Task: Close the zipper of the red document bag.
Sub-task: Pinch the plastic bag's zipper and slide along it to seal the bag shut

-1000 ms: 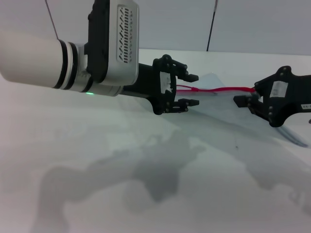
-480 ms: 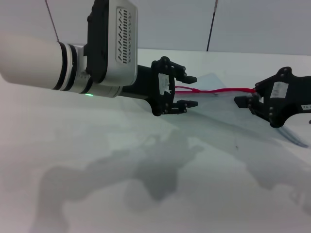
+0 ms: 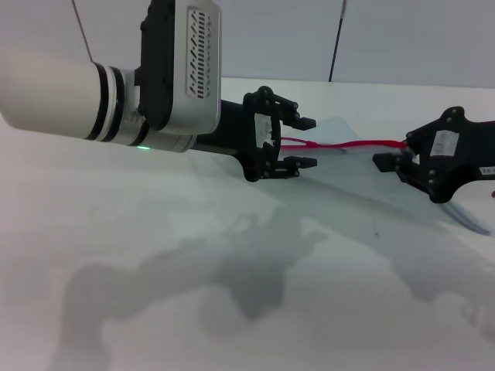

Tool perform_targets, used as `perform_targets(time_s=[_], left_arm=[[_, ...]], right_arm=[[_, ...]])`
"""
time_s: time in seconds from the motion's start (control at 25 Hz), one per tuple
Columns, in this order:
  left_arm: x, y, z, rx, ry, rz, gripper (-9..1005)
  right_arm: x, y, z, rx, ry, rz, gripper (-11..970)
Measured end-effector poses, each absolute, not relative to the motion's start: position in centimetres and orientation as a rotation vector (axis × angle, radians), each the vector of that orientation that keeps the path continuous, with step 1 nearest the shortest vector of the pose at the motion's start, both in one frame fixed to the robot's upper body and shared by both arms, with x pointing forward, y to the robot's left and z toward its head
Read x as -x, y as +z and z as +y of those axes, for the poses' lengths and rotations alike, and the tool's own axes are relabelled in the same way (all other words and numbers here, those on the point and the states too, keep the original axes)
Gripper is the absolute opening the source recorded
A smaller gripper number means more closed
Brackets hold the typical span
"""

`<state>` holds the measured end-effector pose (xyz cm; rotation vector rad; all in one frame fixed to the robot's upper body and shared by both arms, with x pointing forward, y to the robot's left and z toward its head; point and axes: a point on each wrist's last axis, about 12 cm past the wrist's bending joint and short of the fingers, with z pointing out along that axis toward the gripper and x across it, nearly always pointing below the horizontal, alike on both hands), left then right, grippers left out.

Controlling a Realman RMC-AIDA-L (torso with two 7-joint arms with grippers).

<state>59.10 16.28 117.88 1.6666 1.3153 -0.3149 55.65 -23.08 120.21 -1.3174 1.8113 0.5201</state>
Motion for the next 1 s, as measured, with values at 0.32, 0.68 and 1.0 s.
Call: perform_targets(time_s=[0.32, 0.68, 1.0], left_arm=[[-59.08, 118.01, 16.22, -1.662, -0.318, 1.31, 461], [-59.07, 118.04, 16.19, -1.646, -0.336, 1.313, 417], [-59.18, 117.73, 16.22, -1.648, -0.342, 1.325, 339]], right_arm=[[-55.67, 120.23, -23.1, 1.315, 0.519, 1.811, 47], [-55.71, 120.34, -23.08, 1.319, 0.516, 1.807, 48], [-55.67, 120.55, -22.91, 1.323, 0.519, 1.798, 47]])
